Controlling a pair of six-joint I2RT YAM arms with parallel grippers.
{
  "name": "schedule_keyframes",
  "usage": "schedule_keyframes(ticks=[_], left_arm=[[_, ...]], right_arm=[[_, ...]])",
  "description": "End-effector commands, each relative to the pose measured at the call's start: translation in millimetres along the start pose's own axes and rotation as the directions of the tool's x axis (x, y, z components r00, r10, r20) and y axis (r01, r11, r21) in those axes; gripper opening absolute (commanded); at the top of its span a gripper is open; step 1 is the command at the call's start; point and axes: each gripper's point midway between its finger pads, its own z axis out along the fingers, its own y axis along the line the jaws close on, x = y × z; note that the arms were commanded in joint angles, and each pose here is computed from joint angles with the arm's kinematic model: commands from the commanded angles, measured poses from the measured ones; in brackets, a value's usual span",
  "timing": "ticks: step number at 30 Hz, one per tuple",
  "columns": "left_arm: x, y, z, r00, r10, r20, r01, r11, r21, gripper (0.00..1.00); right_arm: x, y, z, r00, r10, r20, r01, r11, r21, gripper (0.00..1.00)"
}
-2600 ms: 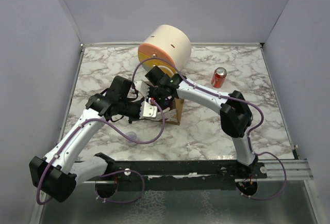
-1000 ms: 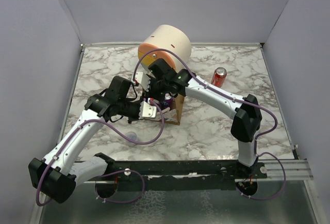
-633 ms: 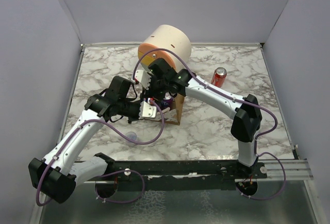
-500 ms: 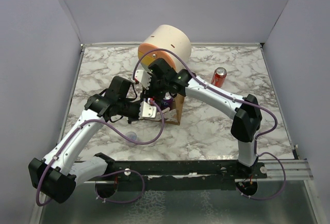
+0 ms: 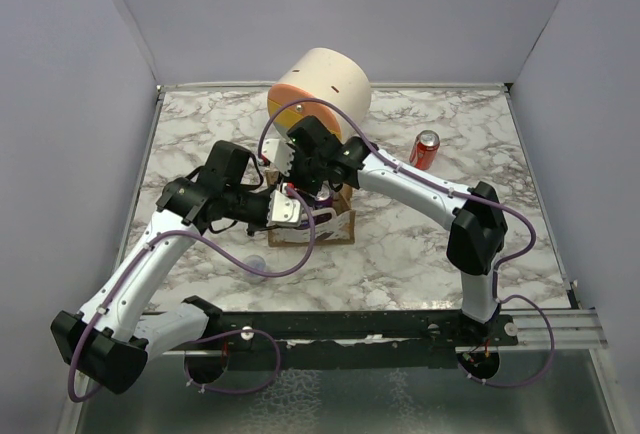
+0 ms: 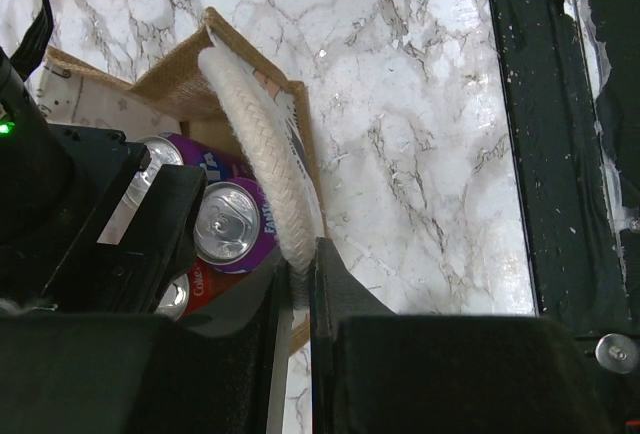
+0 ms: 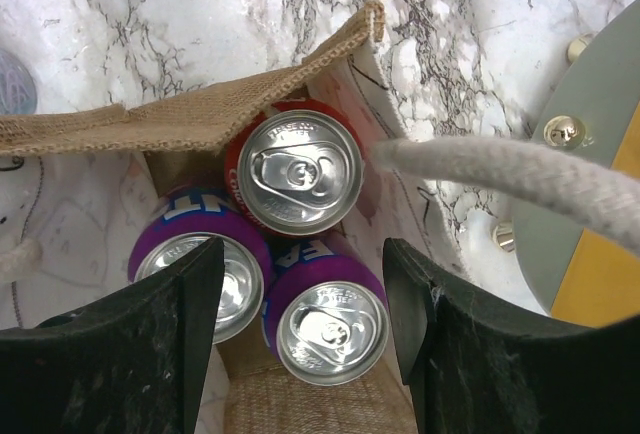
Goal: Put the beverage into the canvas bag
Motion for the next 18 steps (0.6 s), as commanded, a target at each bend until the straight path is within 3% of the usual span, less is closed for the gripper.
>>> schedule_keyframes(ticks=[1,9,18], left_arm=[[-24,-4,-3,0.996,0.018,0.091,-0.02,1.0,0.024,0.0],[1,-6,7,0.999,0.004,0.038,-0.005,1.0,0.025,0.01],[2,-7,7,0.999,-0.012,0.036,0.011,1.0,0.023,0.28]], right_arm=[[6,-4,6,1.0,-0.007,-0.008,0.007,1.0,0.018,0.63],[-10,3,-20,0.998,-0.008,0.067,0.009,1.0,-0.022,0.64],[-28,3,-73,0.983,-0.049,0.177,0.049,0.999,0.004,0.66]])
